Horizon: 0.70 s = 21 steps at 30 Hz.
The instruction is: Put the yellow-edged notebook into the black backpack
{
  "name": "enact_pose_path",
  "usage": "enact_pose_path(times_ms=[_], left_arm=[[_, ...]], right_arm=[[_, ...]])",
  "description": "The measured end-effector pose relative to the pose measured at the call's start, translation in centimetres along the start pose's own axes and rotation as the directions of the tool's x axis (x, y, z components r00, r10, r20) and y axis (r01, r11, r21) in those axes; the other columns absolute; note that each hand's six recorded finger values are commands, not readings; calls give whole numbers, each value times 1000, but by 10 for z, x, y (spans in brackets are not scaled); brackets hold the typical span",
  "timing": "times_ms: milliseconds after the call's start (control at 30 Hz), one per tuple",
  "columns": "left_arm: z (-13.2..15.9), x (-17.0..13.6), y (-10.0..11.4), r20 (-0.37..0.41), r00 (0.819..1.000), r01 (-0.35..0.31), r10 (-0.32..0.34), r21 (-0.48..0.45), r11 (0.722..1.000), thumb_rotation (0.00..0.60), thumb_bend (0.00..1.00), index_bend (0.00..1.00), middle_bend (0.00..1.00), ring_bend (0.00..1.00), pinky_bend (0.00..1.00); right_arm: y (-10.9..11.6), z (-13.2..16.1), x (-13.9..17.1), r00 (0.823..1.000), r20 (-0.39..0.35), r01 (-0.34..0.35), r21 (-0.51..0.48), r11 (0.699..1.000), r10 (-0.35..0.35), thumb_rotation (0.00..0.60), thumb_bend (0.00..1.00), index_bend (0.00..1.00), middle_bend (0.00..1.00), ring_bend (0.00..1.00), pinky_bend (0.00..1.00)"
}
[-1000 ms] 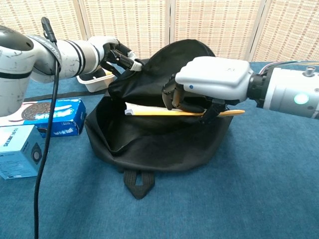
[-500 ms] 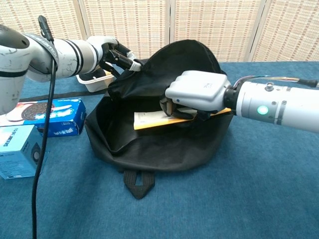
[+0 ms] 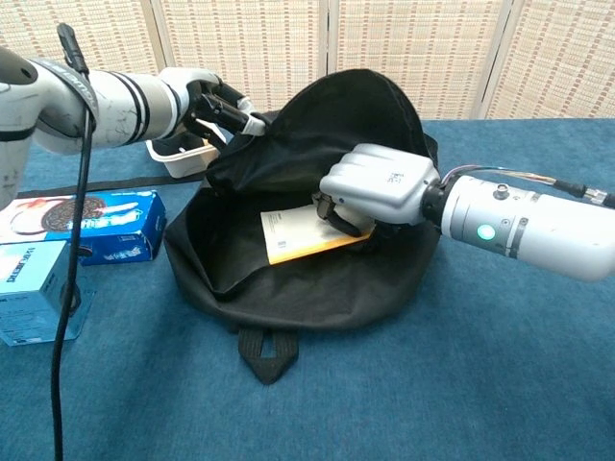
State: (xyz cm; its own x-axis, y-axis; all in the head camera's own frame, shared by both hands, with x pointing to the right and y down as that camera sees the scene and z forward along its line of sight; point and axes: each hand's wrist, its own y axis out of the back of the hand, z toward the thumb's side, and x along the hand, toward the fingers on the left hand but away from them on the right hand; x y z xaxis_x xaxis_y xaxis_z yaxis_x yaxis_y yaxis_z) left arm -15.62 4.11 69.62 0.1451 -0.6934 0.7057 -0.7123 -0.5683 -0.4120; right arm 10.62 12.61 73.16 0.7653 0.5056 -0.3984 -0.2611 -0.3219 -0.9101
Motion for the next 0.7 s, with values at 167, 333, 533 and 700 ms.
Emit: enact_pose_path(times_ms=[167, 333, 533, 700], left_arm=[[2, -2, 1, 4, 1000, -1, 1, -5, 1000, 600, 549, 810, 359, 258, 436], [3, -3, 3, 4, 1000, -2, 2, -11, 1000, 600, 548, 804, 359, 255, 436], [-2, -3, 8, -7, 1000, -4, 4, -4, 1000, 600, 547, 800, 359, 249, 436], [-3, -4, 10, -9, 1000, -5, 5, 1, 1000, 600, 545, 798, 359, 247, 436]], right_arm=[[-5, -6, -1, 998, 44, 37, 17, 999, -38, 600, 76, 566, 423, 274, 363], [-11, -4, -2, 994, 89, 65, 13, 998, -66, 600, 0, 380, 356, 234, 346], [-9, 1, 3, 992, 101, 79, -51, 996, -74, 600, 0, 115, 183, 153, 319], [1, 5, 14, 994, 76, 90, -111, 990, -81, 600, 0, 5, 113, 99, 255]])
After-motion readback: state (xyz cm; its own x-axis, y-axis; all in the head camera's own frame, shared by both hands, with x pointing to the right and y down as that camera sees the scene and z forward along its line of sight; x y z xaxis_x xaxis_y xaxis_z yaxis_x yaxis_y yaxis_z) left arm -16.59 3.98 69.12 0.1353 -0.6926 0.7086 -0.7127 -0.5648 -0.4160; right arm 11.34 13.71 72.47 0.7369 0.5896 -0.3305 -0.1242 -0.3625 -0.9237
